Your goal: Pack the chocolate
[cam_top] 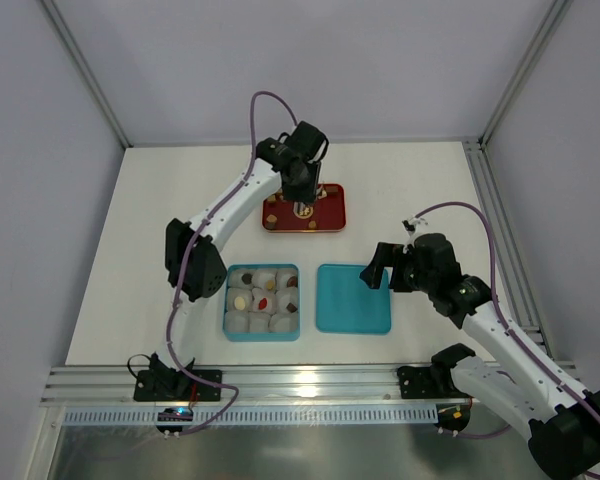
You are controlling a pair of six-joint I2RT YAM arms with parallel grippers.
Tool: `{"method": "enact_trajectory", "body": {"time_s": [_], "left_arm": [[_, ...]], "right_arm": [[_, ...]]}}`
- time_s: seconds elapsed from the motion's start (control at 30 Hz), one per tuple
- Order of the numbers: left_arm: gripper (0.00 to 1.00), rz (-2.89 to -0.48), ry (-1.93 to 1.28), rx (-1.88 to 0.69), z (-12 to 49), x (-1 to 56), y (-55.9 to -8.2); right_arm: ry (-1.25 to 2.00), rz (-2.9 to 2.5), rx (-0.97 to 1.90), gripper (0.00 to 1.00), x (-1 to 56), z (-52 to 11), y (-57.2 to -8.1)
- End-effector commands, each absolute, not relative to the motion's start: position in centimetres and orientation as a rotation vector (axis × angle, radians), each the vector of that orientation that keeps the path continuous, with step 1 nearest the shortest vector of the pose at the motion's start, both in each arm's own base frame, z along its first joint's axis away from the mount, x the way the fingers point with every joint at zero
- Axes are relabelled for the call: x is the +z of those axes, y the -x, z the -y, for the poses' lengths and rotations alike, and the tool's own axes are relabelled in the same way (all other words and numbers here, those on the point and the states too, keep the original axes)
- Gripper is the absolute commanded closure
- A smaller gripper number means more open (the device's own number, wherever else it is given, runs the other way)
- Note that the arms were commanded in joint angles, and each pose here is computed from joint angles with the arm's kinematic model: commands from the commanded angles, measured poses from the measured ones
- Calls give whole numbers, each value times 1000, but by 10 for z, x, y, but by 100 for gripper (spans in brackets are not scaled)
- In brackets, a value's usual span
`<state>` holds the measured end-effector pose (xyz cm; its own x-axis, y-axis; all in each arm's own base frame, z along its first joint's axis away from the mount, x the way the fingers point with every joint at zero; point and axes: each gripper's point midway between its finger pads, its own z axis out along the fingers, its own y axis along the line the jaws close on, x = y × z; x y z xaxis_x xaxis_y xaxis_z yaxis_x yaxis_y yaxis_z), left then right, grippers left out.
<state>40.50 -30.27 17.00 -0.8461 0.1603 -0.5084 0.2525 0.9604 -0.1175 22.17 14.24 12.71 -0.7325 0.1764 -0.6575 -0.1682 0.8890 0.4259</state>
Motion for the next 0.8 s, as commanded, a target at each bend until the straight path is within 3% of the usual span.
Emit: {"method": "enact_trajectory", "body": {"time_s": [0.0,0.77], "left_arm": [[67,-2527,-283,-308,317,185,-418],[66,-2549,-324,-225,318,169,-418]], "right_arm": [[12,-2289,596,0,133,-142,-223],[4,-2288,601,0,132,-141,-221]]}}
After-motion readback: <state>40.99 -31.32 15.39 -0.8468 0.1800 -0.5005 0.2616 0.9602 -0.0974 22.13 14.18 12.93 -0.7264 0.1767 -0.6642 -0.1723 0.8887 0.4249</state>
